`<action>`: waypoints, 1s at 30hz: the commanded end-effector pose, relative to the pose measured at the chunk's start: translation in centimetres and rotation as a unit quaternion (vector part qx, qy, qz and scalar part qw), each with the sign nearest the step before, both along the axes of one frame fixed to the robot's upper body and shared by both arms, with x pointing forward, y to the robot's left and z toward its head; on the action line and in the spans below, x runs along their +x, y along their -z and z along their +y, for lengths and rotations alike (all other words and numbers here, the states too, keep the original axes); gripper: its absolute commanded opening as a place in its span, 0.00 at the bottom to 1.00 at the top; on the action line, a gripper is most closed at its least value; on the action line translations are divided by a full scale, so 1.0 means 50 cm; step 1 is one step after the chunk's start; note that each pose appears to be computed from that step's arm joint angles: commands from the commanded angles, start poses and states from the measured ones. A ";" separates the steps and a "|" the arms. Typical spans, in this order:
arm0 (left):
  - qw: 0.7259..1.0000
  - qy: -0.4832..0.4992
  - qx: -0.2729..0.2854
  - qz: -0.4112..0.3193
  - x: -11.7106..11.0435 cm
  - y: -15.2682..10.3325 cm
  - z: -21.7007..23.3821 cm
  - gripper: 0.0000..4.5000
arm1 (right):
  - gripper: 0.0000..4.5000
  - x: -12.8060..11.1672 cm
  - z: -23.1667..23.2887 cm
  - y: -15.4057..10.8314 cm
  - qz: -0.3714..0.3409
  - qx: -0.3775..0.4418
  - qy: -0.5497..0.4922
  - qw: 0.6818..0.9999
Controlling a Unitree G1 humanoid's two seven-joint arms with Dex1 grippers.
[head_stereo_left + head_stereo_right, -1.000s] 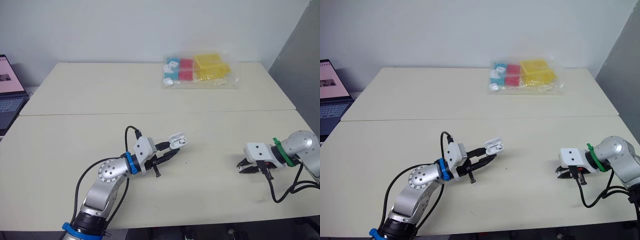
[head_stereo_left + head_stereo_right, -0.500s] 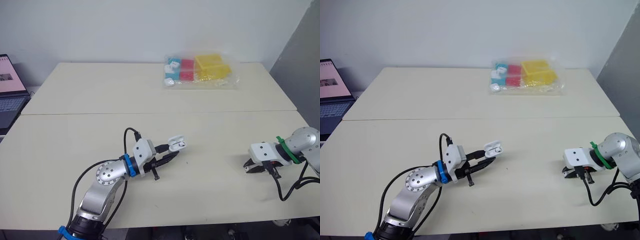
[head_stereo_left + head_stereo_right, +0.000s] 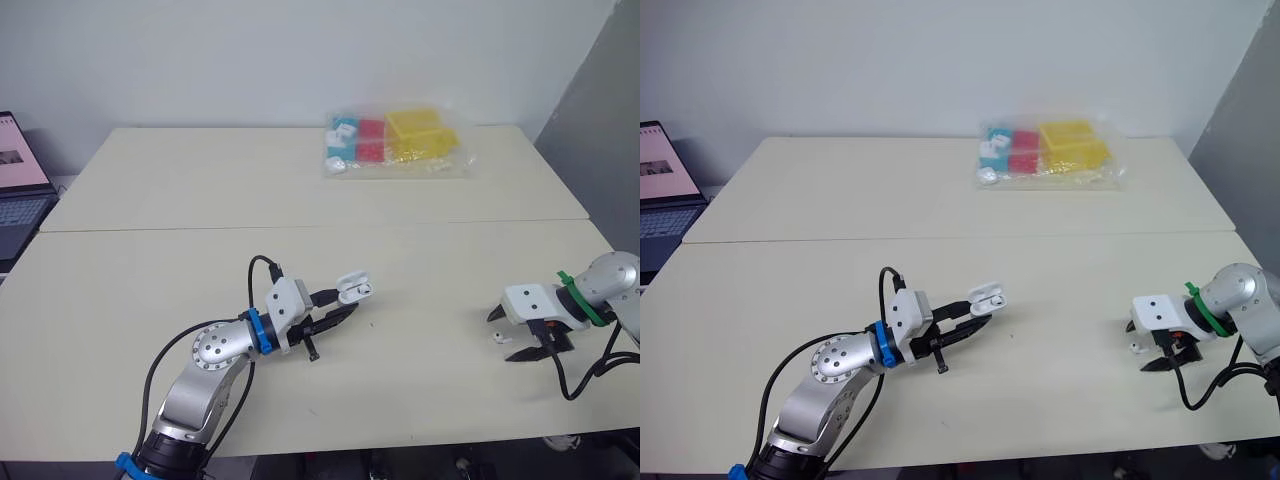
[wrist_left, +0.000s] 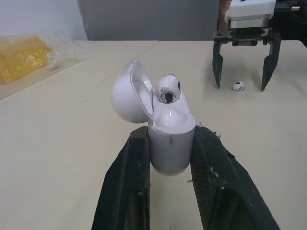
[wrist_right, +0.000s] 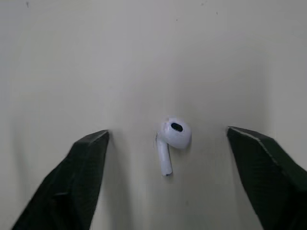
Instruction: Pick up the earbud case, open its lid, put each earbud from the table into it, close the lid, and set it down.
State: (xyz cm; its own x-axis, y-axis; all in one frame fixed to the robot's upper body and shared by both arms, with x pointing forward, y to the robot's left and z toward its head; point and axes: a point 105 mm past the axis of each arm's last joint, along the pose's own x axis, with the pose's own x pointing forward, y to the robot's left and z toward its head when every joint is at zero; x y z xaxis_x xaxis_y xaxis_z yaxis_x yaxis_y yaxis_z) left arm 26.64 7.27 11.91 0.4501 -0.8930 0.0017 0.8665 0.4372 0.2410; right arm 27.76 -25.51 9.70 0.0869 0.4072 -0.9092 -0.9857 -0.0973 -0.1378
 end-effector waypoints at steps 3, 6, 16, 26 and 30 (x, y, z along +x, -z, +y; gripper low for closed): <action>1.000 0.010 -0.012 -0.022 -0.010 -0.022 -0.014 0.17 | 1.00 -0.007 0.003 -0.067 -0.013 0.013 0.018 1.000; 1.000 0.003 -0.016 -0.019 -0.012 -0.019 -0.011 0.17 | 1.00 -0.024 0.000 -0.090 -0.022 -0.019 0.068 0.997; 1.000 -0.001 -0.021 -0.017 -0.017 -0.015 -0.020 0.17 | 1.00 -0.029 0.048 -0.054 -0.026 -0.032 0.183 0.982; 1.000 0.002 -0.023 -0.018 -0.018 -0.016 -0.025 0.17 | 1.00 -0.002 0.021 -0.021 -0.055 -0.073 0.200 0.976; 1.000 0.003 -0.023 -0.016 -0.020 -0.015 -0.026 0.17 | 1.00 -0.001 0.024 -0.018 -0.053 -0.069 0.199 0.976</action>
